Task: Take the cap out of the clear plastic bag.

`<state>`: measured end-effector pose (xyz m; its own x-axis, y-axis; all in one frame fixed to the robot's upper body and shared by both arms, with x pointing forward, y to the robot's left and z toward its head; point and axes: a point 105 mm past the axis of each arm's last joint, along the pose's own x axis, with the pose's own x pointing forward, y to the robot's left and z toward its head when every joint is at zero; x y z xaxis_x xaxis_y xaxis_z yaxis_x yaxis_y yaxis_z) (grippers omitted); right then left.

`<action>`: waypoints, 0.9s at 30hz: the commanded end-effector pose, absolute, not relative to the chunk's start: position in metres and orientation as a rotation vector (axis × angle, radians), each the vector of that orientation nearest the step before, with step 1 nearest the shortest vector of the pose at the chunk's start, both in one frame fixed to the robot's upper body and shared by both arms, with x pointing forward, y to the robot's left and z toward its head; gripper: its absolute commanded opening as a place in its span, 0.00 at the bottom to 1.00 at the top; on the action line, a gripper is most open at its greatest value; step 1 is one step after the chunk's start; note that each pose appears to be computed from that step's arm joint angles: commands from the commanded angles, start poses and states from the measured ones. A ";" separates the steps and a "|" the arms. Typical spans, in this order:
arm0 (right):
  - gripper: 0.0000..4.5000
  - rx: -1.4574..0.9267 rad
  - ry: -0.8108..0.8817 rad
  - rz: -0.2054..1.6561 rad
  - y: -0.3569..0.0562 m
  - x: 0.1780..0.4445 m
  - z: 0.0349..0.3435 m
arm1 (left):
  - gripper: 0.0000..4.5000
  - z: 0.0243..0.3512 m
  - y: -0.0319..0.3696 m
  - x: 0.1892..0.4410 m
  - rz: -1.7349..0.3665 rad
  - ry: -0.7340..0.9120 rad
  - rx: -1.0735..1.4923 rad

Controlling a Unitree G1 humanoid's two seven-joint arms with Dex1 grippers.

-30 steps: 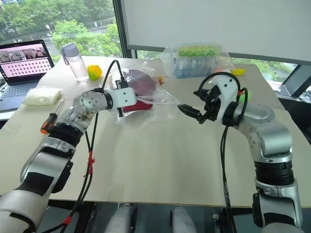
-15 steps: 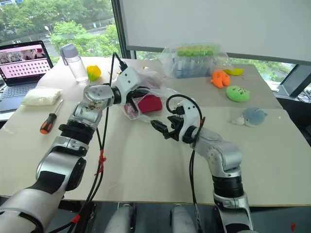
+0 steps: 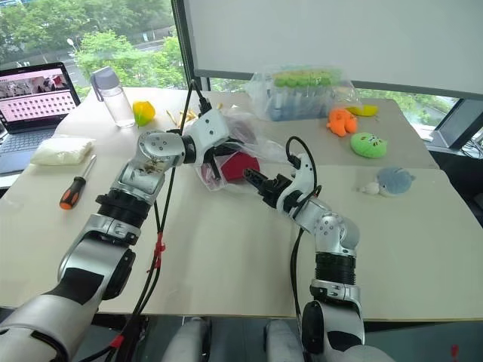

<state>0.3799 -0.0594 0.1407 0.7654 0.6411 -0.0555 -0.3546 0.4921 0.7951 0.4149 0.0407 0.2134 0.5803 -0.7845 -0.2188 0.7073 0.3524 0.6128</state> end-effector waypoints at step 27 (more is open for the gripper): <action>0.02 1.189 0.501 0.551 -0.029 0.415 0.137 | 0.00 0.198 -0.010 0.354 -1.103 -0.176 0.771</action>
